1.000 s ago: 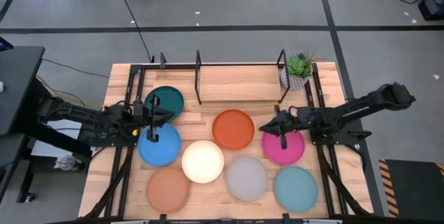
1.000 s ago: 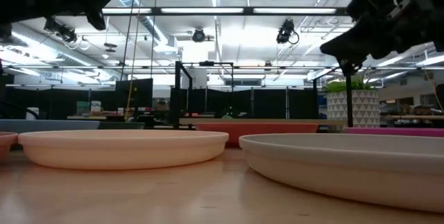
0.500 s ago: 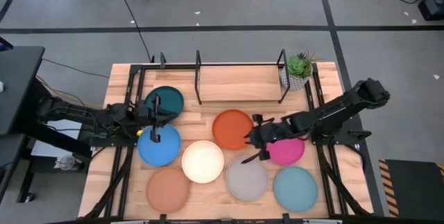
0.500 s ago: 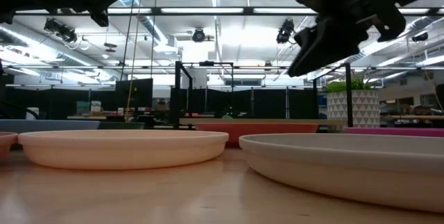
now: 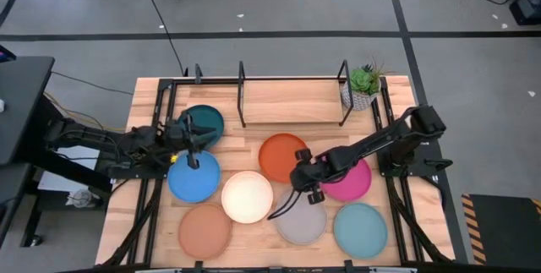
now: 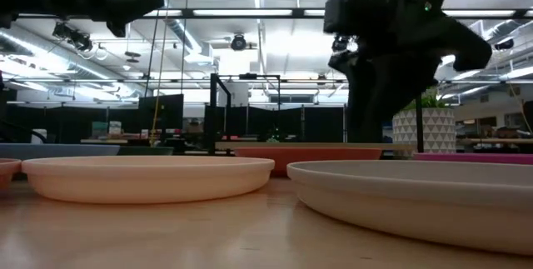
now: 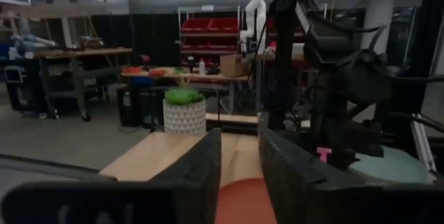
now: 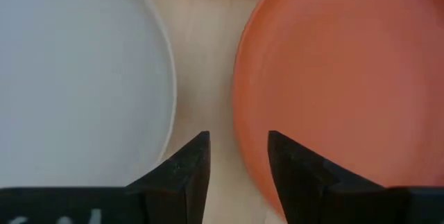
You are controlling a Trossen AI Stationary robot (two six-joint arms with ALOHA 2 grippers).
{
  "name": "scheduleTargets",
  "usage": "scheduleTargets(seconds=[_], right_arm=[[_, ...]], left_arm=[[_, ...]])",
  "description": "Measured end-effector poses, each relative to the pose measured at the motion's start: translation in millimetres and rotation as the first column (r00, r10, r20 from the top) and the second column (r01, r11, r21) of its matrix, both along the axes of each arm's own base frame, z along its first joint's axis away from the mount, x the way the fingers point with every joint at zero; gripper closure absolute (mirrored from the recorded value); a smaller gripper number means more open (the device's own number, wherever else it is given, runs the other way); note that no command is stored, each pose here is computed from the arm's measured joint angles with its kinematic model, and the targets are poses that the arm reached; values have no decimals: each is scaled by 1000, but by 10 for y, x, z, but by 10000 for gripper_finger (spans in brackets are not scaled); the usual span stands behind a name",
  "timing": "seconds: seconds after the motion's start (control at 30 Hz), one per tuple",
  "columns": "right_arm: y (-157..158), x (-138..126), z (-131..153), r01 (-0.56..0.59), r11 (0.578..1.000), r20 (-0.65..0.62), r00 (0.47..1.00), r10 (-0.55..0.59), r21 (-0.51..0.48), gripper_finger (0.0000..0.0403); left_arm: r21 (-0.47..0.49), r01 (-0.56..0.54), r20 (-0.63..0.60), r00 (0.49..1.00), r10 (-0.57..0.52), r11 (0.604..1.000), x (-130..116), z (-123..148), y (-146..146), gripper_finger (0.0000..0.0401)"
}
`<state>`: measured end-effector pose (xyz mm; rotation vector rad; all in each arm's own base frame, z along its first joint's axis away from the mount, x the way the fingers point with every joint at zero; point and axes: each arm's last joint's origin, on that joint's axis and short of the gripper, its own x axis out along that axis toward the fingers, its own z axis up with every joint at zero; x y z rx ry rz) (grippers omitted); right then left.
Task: Place and stack plates onto a shelf
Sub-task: Put the orange plate on the shelf
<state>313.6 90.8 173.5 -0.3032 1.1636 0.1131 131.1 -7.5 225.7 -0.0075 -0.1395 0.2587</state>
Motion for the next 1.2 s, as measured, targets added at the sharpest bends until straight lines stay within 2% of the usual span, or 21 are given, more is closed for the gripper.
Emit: scheduleTargets(seconds=[0.13,0.3,0.7,0.8,0.97,1.2], right_arm=[[14,46,-131,-10,1000,-77,997,8,-28,258],[-3,53,-229,-11,995,-110,994,0,-104,273],[-92,49,-207,-8,993,-128,992,-7,-116,387],[-92,41,-191,-29,993,-133,991,14,-113,392],[-28,13,30,-52,993,-121,992,39,-104,385],[33,-59,425,-70,984,-51,997,63,-162,389]], left_arm=[[-7,16,-54,998,-16,1000,8,-55,-5,253],[-28,21,-58,998,-23,999,9,-62,-7,249],[-11,21,-179,984,-23,1000,49,180,-13,248],[-6,21,-194,981,-22,1000,77,182,-17,248],[33,25,-215,977,-17,999,121,186,-25,248],[35,25,-233,972,-16,999,160,161,-30,248]])
